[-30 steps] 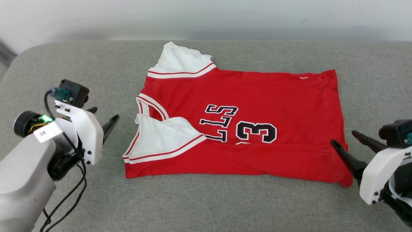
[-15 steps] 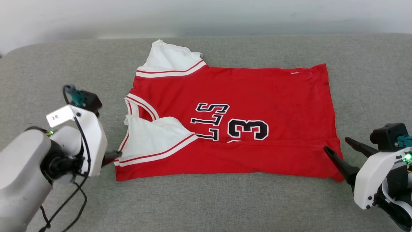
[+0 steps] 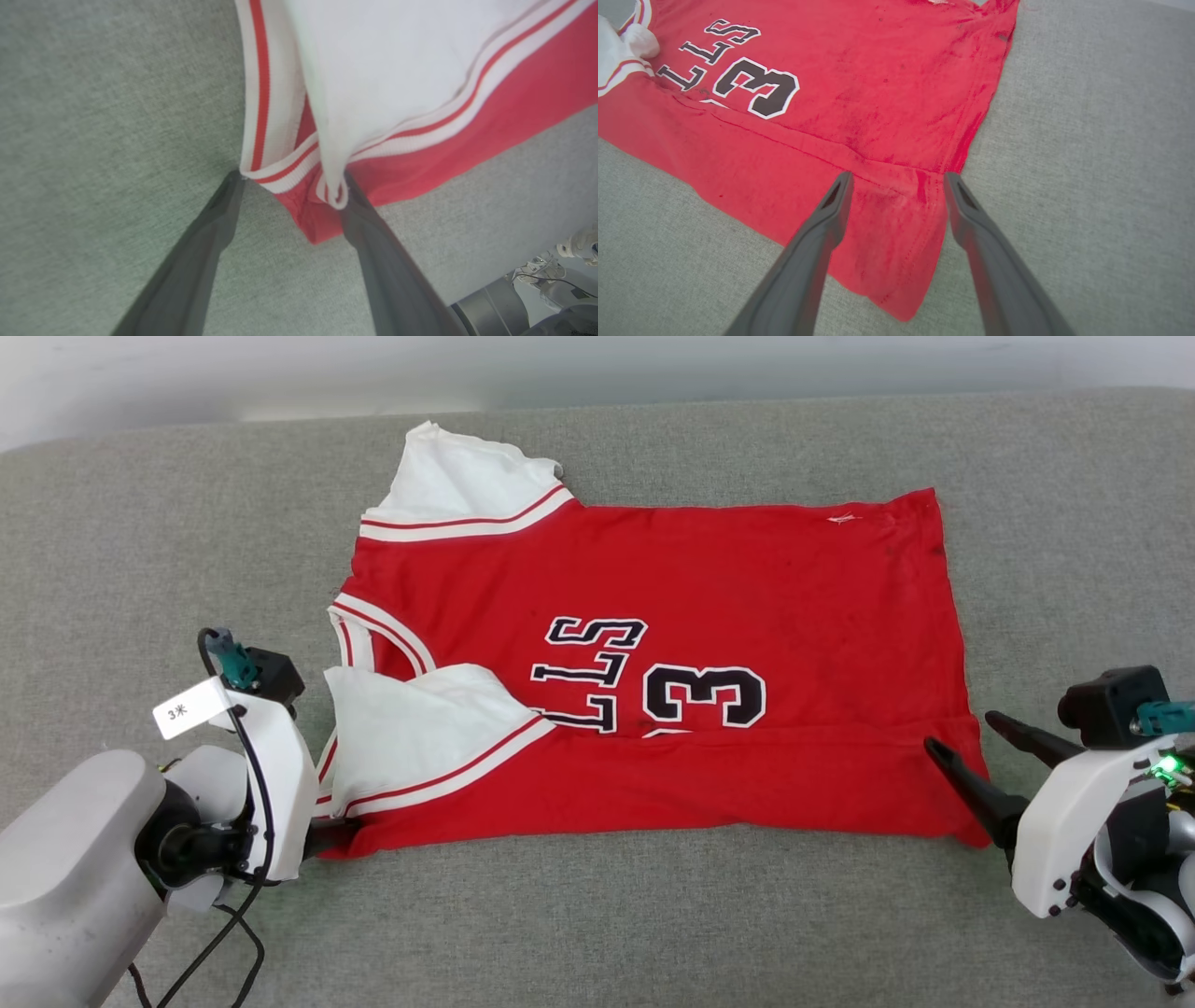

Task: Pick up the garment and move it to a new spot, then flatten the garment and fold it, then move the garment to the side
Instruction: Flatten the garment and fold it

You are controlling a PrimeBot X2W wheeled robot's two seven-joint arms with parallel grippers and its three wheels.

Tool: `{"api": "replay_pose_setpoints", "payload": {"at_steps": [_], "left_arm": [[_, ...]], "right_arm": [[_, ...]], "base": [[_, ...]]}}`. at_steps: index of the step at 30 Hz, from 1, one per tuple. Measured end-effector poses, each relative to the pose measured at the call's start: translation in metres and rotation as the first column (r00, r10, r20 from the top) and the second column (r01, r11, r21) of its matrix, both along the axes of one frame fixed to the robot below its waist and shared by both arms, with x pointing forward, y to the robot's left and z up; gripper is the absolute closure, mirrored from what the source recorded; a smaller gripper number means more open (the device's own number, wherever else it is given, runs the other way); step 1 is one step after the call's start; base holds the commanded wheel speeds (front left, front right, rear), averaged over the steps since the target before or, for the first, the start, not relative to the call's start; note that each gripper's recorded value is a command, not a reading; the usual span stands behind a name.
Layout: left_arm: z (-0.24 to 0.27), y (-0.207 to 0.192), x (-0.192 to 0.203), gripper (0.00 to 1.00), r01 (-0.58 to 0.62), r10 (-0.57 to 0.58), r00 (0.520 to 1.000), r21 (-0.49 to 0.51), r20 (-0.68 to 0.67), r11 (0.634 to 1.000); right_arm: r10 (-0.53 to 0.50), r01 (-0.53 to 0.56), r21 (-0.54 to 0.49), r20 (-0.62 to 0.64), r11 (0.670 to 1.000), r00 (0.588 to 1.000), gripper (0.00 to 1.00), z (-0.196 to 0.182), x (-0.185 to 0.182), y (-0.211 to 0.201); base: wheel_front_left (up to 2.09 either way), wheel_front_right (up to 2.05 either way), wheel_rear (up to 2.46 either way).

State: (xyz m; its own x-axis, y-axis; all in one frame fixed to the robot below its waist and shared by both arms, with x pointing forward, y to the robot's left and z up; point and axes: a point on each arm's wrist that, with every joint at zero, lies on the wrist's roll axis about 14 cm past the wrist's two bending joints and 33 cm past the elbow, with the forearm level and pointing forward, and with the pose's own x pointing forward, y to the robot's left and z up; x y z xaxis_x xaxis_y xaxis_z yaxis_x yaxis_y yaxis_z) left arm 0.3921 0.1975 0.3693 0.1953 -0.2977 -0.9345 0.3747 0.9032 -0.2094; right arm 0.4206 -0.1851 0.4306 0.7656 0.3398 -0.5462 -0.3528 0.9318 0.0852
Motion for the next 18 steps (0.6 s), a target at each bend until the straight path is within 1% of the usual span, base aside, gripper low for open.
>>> {"api": "replay_pose_setpoints", "payload": {"at_steps": [1,2,7,11,13,14,16,18], "left_arm": [[-0.001,0.000,-0.001,0.33,-0.005,0.005,1.000,-0.006,-0.007,1.000],[-0.001,0.000,-0.002,1.00,-0.005,0.005,1.000,-0.007,-0.009,1.000],[0.006,-0.003,-0.003,1.00,0.007,-0.006,1.000,-0.017,0.024,1.000],[0.018,-0.004,-0.005,1.00,0.021,-0.019,0.997,-0.023,0.072,1.000],[0.026,-0.004,-0.005,1.00,0.027,-0.024,0.995,-0.031,0.099,0.999],[0.029,-0.005,-0.005,1.00,0.031,-0.027,0.993,-0.036,0.113,0.999],[0.037,-0.004,-0.004,1.00,0.037,-0.031,0.989,-0.037,0.142,0.999],[0.043,-0.003,-0.001,1.00,0.042,-0.035,0.985,-0.039,0.166,0.998]], "right_arm": [[0.002,-0.002,0.000,-0.001,1.000,1.000,0.00,0.000,0.001,0.000],[0.006,-0.006,-0.001,0.001,1.000,1.000,0.00,0.002,0.002,0.001],[0.047,-0.046,-0.060,0.018,0.997,0.999,0.00,0.017,0.009,-0.003],[0.091,-0.091,-0.151,-0.009,0.984,0.996,0.00,0.035,0.013,-0.012],[0.109,-0.120,-0.198,-0.067,0.973,0.992,0.00,0.039,0.011,-0.016],[0.114,-0.137,-0.209,-0.118,0.968,0.986,0.00,0.037,0.007,-0.017],[0.118,-0.171,-0.233,-0.226,0.957,0.967,0.00,0.032,-0.004,-0.021],[0.118,-0.202,-0.273,-0.297,0.940,0.948,0.00,0.030,-0.008,-0.025]], "base": [[0.00,0.00,0.00],[0.00,0.00,0.00],[0.00,0.00,0.00],[0.00,0.00,0.00],[0.00,0.00,0.00],[0.00,0.00,0.00],[0.00,0.00,0.00],[0.00,0.00,0.00]]}}
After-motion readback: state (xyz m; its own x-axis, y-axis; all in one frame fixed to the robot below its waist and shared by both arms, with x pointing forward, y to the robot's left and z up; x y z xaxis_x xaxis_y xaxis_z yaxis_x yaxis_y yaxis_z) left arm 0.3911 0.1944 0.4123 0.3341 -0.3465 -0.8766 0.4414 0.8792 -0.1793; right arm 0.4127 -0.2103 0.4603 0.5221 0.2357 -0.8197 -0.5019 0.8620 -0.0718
